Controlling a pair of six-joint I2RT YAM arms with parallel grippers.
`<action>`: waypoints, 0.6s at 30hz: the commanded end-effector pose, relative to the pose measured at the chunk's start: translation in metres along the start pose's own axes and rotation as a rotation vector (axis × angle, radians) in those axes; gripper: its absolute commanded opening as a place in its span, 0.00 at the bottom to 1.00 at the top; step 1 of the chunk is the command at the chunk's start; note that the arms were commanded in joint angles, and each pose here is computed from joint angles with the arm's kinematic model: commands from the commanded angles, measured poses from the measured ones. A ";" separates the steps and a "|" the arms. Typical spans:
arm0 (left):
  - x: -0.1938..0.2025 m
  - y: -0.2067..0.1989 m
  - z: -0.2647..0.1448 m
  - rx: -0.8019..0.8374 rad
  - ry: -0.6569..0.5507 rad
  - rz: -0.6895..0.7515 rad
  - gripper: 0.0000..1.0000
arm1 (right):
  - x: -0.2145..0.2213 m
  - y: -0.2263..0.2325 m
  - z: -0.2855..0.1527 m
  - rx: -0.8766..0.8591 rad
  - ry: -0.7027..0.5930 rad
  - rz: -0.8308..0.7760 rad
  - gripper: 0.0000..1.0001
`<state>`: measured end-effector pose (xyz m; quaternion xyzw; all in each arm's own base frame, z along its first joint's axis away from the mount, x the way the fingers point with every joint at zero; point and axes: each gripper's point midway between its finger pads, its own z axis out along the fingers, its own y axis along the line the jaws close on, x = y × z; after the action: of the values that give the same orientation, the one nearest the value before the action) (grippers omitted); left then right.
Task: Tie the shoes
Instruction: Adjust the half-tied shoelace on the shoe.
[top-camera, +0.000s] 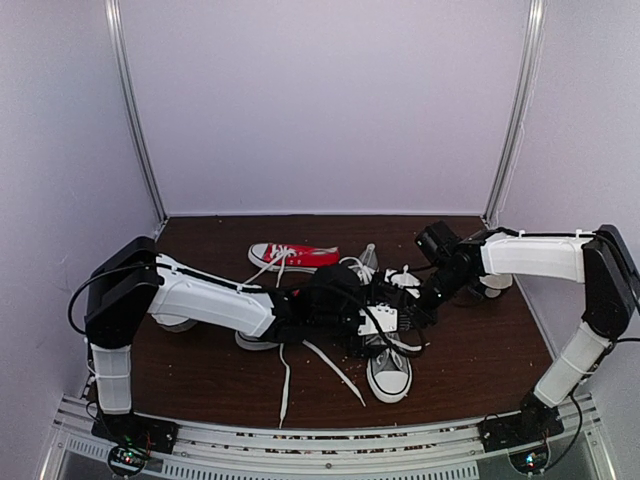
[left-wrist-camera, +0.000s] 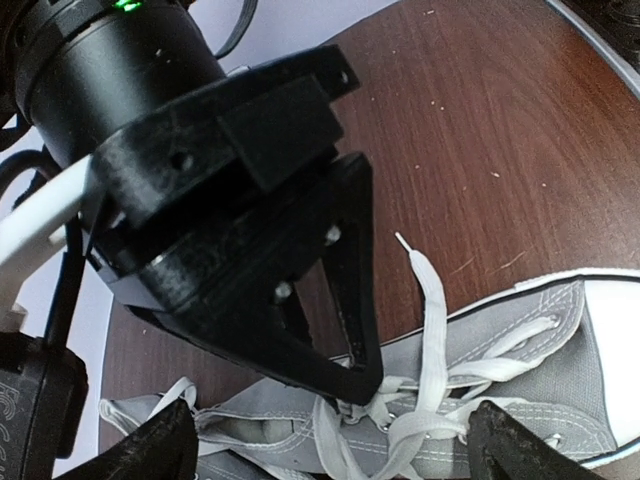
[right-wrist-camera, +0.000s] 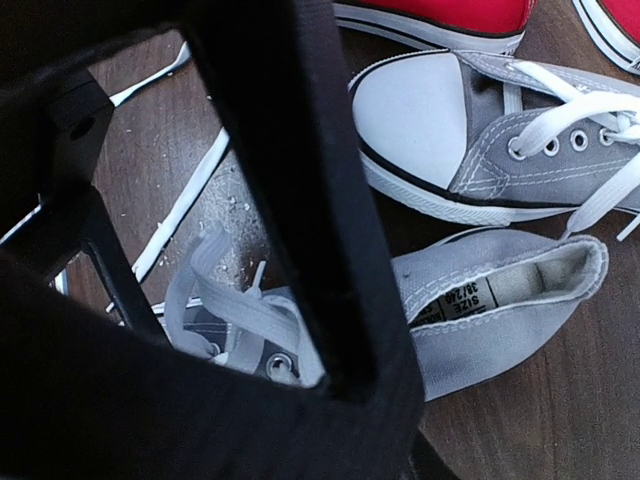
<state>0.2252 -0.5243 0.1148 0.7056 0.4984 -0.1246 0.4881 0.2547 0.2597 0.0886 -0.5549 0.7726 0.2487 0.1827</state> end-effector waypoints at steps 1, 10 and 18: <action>0.002 -0.004 0.002 0.028 -0.007 0.017 0.96 | -0.006 0.000 0.000 -0.009 -0.011 -0.001 0.31; 0.010 -0.002 0.000 0.039 0.026 -0.004 0.86 | -0.002 0.007 -0.003 -0.033 -0.005 -0.003 0.00; 0.026 0.009 0.000 0.021 0.062 -0.033 0.79 | -0.012 0.017 -0.015 -0.051 -0.055 -0.015 0.00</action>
<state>0.2356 -0.5099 0.0991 0.7144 0.5158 -0.1181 0.4578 0.2477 0.2603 0.0895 -0.5570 0.7688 0.2622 0.1731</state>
